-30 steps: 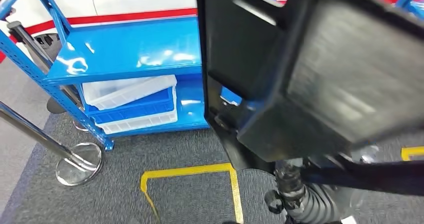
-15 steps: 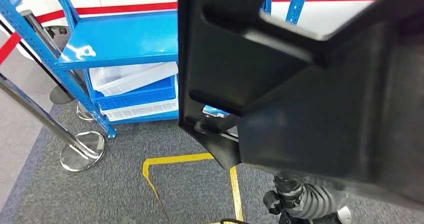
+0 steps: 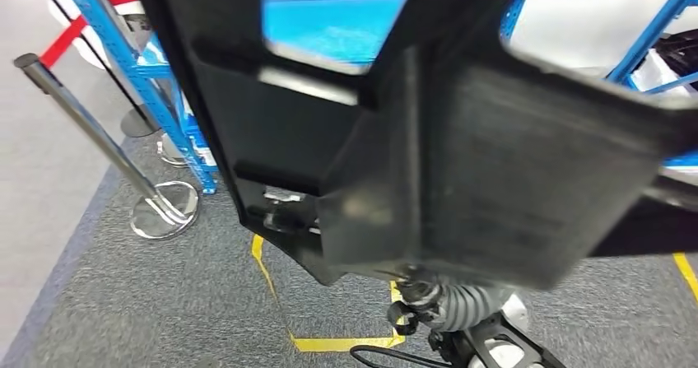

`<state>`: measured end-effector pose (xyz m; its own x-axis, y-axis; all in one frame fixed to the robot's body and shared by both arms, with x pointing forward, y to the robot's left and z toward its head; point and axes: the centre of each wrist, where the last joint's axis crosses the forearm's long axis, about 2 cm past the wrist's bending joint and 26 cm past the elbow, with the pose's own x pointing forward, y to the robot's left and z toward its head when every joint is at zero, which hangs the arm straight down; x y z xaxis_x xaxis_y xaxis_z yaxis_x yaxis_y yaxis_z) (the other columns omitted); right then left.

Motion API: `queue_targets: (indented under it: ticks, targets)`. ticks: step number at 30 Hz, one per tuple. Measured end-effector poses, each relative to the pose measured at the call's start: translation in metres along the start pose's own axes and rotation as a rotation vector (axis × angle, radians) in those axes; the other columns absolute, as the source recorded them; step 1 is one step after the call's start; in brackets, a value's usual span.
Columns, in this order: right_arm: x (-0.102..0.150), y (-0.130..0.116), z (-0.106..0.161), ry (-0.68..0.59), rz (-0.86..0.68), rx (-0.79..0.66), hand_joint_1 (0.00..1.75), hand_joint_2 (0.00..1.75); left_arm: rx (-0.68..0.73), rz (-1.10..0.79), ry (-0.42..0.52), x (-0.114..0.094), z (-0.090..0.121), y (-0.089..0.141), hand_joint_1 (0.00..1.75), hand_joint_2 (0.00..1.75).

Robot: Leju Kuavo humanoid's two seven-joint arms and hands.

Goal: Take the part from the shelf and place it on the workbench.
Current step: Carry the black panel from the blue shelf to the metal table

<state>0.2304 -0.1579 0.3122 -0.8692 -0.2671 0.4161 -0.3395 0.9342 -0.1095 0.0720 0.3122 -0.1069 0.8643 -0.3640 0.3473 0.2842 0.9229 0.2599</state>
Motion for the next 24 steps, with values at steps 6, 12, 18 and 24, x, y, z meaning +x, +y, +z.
queue_targets:
  ticks: [6,12,18,24]
  targets:
    - [-0.015,0.007,-0.009,-0.014,-0.081,0.054,1.75,1.75,-0.07,-0.015,0.034,-0.001,0.0,-0.002,0.0,1.75]
    - [-0.026,0.016,-0.023,-0.045,-0.135,0.088,1.75,1.75,-0.094,-0.031,0.007,-0.001,0.0,0.001,0.0,1.75]
    - [-0.032,0.023,-0.023,-0.026,-0.158,0.102,1.75,1.75,-0.087,0.014,0.028,-0.002,0.0,0.002,0.0,1.75]
    - [-0.037,0.04,-0.017,-0.018,-0.284,0.145,1.75,1.75,-0.033,0.275,0.137,-0.006,-0.001,0.012,0.0,1.75]
